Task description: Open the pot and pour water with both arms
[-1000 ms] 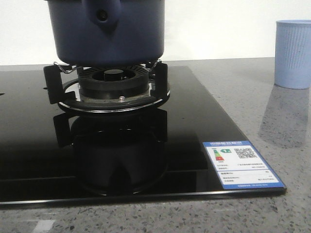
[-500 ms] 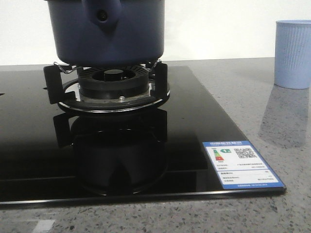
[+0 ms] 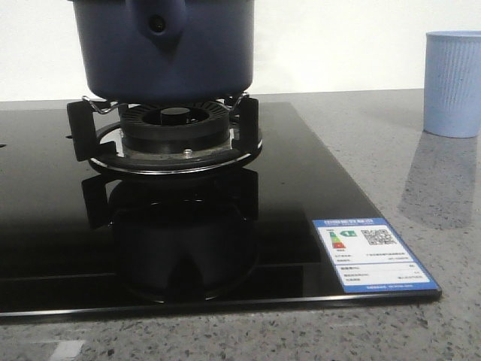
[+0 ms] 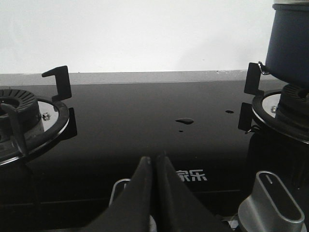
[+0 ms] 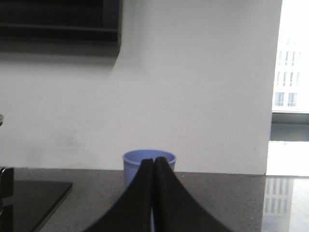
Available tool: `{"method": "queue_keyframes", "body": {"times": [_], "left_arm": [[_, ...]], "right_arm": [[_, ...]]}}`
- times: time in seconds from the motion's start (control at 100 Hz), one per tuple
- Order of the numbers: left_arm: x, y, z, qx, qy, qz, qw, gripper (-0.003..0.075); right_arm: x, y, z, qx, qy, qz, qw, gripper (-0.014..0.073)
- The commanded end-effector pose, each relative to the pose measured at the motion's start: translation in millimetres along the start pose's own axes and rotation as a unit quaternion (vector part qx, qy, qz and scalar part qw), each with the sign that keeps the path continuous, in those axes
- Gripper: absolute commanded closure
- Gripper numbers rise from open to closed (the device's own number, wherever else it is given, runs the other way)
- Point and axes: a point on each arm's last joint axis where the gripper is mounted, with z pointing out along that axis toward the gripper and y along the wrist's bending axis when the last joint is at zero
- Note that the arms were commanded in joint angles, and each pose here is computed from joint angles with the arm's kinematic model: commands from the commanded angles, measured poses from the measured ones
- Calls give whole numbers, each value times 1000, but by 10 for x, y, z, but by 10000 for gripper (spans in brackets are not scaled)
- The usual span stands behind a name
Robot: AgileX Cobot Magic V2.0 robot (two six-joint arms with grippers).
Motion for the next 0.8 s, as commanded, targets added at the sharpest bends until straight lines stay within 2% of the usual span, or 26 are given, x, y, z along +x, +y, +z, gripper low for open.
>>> {"method": "queue_keyframes", "body": {"times": [0.0,0.16,0.3,0.45,0.53,0.62,0.79], "left_arm": [[-52,4,-20,-2,-47,-4,999,741],[-52,4,-20,-2,-47,-4,999,741],[-52,4,-20,-2,-47,-4,999,741],[-52,4,-20,-2,-47,-4,999,741],[-52,4,-20,-2,-47,-4,999,741],[-52,4,-20,-2,-47,-4,999,741],[-52,4,-20,-2,-47,-4,999,741]], "right_arm": [[-110,-70,60,29,-27,2,999,665],[-25,-174,94,70,20,20,997,665],[104,-159,76,45,93,-5,995,665],[302,-126,21,18,193,-9,981,665],[407,-121,-7,17,201,-9,980,665],[514,-113,-59,17,179,-8,984,665],[514,-112,-138,19,180,-8,984,665]]}}
